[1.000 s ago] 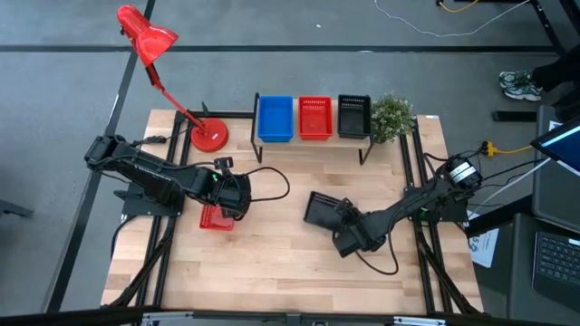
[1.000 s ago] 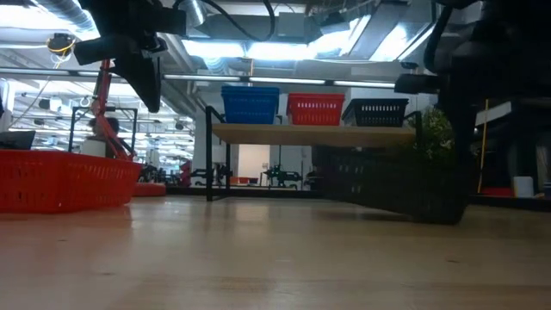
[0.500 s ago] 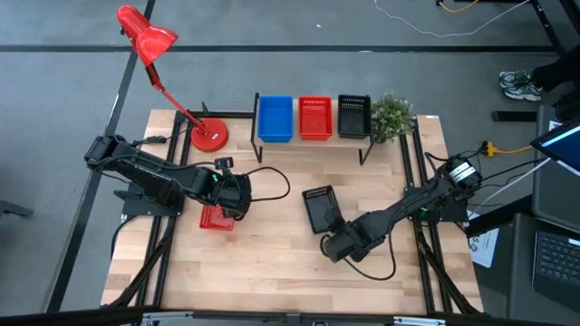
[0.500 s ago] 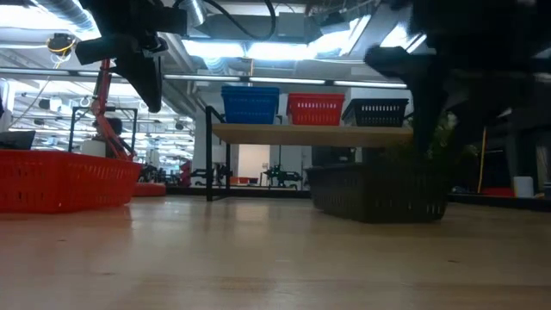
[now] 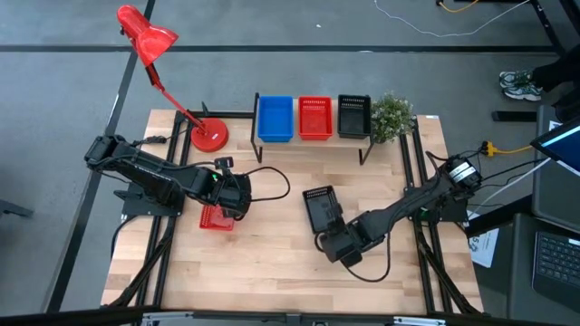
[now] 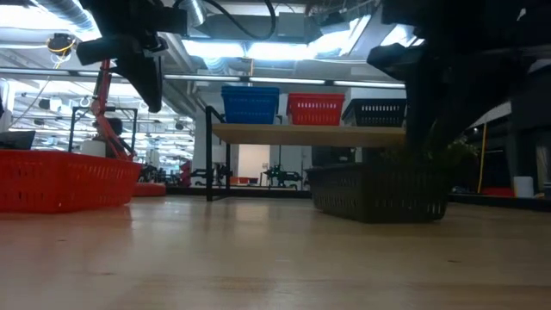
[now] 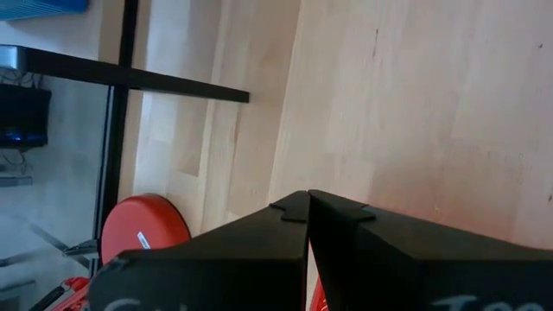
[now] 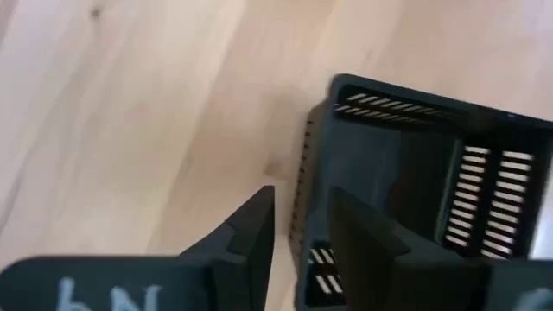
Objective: Stack baskets on shelf by color
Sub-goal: Stack the black bin on top of the black bin on the shelf
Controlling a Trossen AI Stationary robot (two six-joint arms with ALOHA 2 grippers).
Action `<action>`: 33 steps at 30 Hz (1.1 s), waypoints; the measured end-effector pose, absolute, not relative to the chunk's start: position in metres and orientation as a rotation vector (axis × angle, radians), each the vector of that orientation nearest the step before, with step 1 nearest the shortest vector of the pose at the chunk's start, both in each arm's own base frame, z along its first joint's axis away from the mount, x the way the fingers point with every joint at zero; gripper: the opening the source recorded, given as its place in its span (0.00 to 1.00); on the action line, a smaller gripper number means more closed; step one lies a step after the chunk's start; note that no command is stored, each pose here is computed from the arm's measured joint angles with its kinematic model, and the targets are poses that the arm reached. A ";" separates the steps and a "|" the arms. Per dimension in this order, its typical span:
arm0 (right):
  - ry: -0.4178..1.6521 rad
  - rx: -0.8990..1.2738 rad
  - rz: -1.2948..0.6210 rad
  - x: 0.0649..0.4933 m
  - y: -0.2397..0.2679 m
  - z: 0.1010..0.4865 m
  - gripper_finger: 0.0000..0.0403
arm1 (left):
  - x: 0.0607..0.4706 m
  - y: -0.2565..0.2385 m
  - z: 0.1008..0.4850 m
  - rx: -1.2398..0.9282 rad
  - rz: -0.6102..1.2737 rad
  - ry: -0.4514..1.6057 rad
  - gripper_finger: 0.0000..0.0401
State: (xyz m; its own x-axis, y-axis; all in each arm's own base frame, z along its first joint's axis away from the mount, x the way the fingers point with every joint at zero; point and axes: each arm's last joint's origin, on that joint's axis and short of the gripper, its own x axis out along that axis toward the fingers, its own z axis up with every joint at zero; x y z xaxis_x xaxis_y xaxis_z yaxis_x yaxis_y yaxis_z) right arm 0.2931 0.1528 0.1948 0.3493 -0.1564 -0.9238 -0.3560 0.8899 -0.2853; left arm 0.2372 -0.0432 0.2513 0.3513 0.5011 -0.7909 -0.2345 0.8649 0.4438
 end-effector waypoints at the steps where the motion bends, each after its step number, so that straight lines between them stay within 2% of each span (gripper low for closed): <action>1: 1.220 -0.488 0.129 0.293 0.152 0.195 0.27 | 0.237 -0.043 0.251 0.274 0.485 1.115 0.00; 8: 1.256 -0.497 0.120 0.299 0.152 0.180 0.27 | 0.237 -0.043 0.251 0.273 0.486 1.115 0.00; 16: 1.276 -0.449 -0.022 0.308 0.147 0.161 0.27 | 0.238 -0.043 0.251 0.271 0.485 1.110 0.00; 27: 1.164 -0.420 -0.104 0.318 0.150 0.182 0.27 | 0.238 -0.043 0.251 0.271 0.485 1.109 0.00; 33: 1.145 -0.485 -0.144 0.319 0.147 0.184 0.27 | 0.238 -0.043 0.251 0.271 0.485 1.108 0.00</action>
